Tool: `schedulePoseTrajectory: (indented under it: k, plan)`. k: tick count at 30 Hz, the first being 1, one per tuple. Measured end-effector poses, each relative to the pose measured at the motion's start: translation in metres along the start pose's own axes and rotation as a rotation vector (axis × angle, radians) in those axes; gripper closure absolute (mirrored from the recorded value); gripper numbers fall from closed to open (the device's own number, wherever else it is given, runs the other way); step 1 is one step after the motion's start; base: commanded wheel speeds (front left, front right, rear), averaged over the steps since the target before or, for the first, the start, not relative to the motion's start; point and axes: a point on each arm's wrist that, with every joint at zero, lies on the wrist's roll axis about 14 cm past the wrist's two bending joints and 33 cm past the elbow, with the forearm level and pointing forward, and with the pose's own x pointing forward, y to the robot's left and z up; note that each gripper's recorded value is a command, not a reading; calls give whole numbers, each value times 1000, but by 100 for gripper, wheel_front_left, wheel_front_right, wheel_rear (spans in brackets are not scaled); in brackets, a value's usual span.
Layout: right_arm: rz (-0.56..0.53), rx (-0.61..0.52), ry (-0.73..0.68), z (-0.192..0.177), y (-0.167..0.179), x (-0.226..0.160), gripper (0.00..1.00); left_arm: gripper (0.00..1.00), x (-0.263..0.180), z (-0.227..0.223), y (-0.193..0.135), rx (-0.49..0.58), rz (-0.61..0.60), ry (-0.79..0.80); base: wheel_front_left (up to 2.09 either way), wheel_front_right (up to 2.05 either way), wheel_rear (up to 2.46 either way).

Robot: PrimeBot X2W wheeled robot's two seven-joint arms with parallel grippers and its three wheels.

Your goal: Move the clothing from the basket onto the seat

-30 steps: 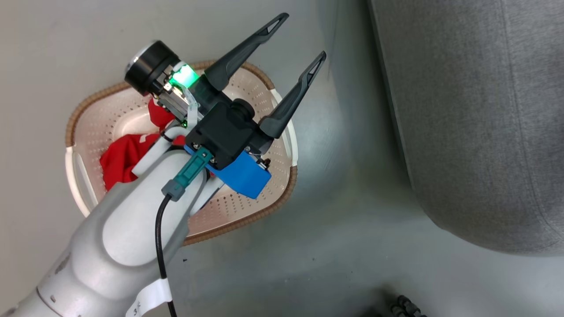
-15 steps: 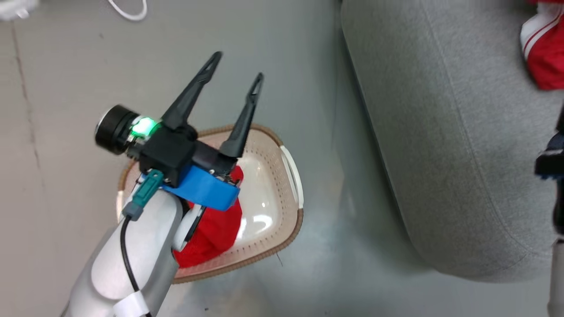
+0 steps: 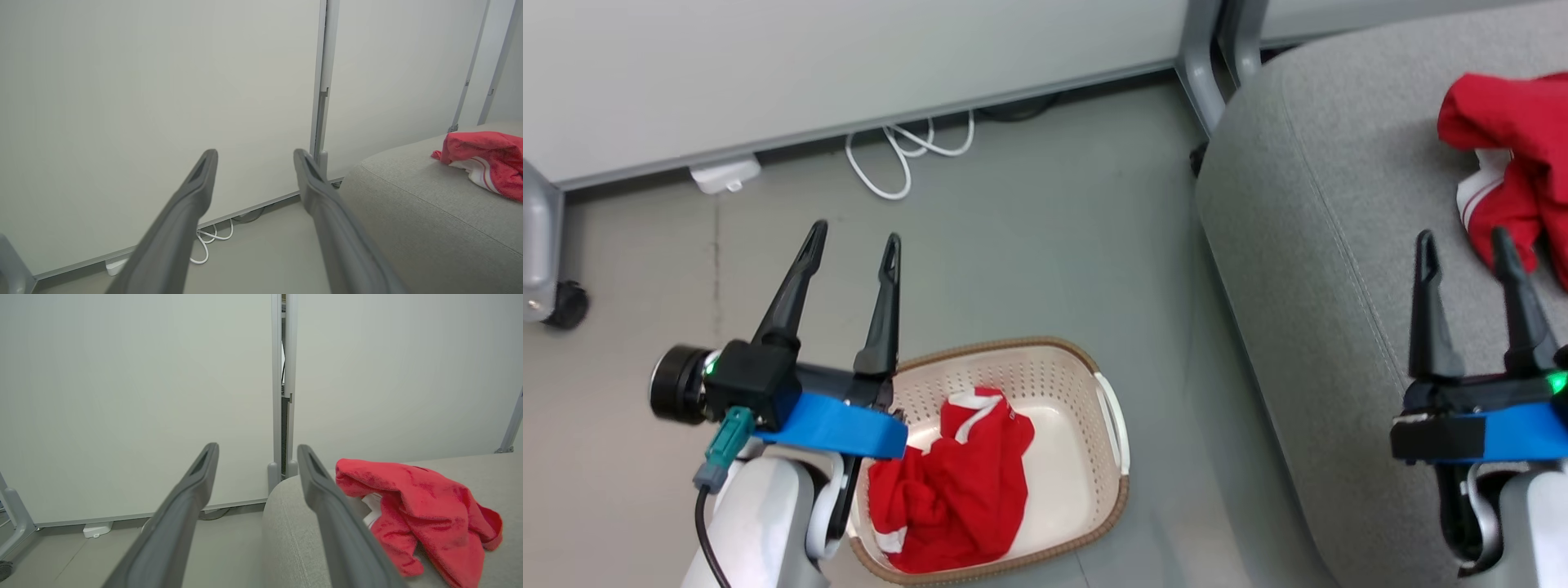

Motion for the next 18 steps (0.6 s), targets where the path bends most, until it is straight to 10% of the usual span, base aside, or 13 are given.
schedulePoseTrajectory:
  k: [18]
  plan:
    - [207,103,10,8,84,-36,0,0,-100,15,54,25,276,8,0,0,0]
